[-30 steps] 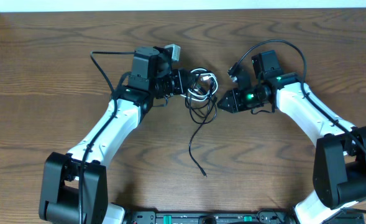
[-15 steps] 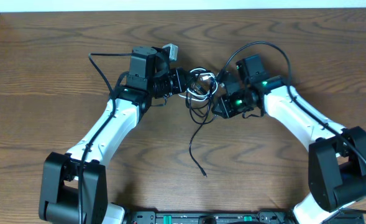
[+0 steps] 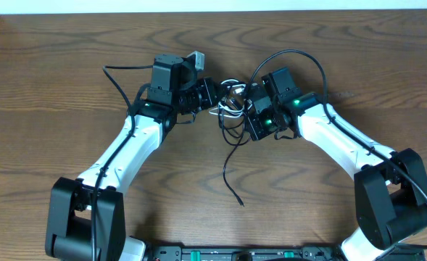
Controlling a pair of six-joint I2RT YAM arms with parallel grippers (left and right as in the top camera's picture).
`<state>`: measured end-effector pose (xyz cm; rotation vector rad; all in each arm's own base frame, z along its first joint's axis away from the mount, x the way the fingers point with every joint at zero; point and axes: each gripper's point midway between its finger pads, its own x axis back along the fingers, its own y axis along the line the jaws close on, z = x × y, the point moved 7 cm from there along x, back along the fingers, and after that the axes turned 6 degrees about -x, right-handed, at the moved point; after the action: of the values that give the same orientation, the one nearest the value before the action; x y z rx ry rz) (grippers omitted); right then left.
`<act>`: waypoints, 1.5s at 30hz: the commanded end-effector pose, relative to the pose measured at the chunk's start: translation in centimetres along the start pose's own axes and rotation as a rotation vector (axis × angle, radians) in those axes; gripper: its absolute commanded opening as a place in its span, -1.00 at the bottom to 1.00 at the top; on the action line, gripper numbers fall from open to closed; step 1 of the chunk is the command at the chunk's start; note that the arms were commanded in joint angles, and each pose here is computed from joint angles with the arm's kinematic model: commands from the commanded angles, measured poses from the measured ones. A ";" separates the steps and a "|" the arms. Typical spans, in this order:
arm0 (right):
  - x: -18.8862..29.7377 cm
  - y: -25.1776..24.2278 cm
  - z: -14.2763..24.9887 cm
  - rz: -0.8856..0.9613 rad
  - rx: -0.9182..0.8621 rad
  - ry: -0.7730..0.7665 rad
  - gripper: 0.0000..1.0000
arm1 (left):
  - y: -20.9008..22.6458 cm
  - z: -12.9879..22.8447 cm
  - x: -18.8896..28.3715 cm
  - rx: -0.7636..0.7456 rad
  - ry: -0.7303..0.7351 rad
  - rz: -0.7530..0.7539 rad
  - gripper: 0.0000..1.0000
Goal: Untangle cables
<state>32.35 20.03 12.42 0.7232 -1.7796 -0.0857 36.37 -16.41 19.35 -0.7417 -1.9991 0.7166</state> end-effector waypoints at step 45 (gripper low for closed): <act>3.2 4.4 3.1 -0.271 -0.038 0.140 -0.98 | -4.1 -4.3 2.0 -0.184 -0.199 0.263 -0.85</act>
<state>28.56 21.56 15.90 0.7824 -1.5993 -0.3161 37.67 -18.08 24.60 -1.1386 -2.1297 0.7877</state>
